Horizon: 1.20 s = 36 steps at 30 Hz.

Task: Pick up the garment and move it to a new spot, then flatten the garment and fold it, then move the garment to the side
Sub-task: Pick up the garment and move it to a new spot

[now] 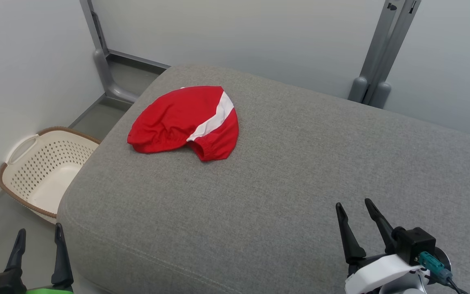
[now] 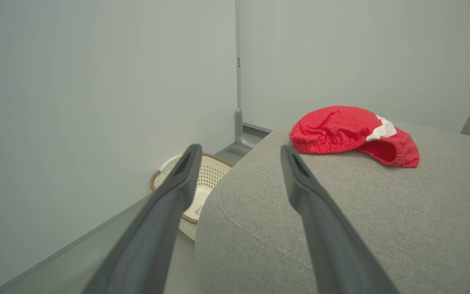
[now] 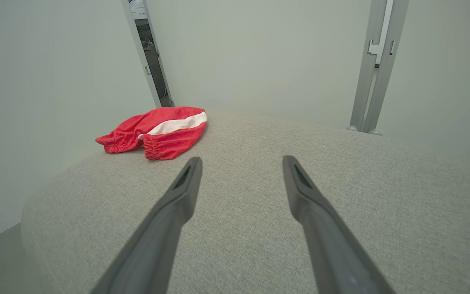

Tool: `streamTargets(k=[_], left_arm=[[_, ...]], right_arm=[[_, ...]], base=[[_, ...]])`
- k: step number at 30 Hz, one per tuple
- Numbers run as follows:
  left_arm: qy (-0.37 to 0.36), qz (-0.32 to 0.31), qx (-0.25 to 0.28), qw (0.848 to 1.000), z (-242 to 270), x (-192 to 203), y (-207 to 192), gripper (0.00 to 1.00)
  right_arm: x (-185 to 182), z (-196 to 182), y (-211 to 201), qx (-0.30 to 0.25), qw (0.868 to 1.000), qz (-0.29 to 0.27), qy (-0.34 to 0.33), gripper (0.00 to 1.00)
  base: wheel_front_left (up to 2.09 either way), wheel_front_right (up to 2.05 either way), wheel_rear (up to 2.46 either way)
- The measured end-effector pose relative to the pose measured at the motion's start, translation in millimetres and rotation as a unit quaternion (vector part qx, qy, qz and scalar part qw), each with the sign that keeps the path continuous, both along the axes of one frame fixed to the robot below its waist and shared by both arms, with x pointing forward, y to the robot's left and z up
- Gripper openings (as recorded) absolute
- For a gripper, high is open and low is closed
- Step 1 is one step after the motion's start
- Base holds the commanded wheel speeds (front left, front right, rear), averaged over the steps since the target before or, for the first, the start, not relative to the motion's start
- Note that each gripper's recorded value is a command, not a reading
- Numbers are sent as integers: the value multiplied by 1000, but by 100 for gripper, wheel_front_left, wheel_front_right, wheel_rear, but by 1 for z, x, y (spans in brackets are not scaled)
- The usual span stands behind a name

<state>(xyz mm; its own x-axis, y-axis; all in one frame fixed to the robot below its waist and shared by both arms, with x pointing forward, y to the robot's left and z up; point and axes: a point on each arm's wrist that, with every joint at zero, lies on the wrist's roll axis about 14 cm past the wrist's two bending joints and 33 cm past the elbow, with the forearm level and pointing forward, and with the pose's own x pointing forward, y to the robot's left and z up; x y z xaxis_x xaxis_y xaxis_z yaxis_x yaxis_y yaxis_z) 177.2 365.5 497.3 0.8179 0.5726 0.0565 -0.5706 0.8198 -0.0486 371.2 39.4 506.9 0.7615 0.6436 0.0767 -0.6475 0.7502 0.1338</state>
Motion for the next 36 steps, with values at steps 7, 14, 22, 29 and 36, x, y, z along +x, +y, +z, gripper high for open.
streamTargets(k=[7, 14, 22, 29, 36], left_arm=[[-6, -24, 2, 1000, 5, 15, -3, 100], [-47, -60, 40, 996, 48, 57, 5, 100], [-120, -97, 102, 983, 134, 133, 20, 100], [-130, -142, 116, 974, 166, 225, 17, 100], [-64, -188, 77, 977, 121, 315, 0, 100]], right_arm=[[4, 1, -20, -1, 1000, -31, -3, 100], [9, 7, -48, -12, 997, -68, -21, 100], [39, 20, -94, -29, 990, -126, -51, 100], [65, 3, -144, -45, 979, -192, -40, 100], [73, -26, -187, -71, 967, -245, -9, 100]], base=[[0, 0, 0], [0, 0, 0], [0, 0, 0], [0, 0, 0], [0, 0, 0]])
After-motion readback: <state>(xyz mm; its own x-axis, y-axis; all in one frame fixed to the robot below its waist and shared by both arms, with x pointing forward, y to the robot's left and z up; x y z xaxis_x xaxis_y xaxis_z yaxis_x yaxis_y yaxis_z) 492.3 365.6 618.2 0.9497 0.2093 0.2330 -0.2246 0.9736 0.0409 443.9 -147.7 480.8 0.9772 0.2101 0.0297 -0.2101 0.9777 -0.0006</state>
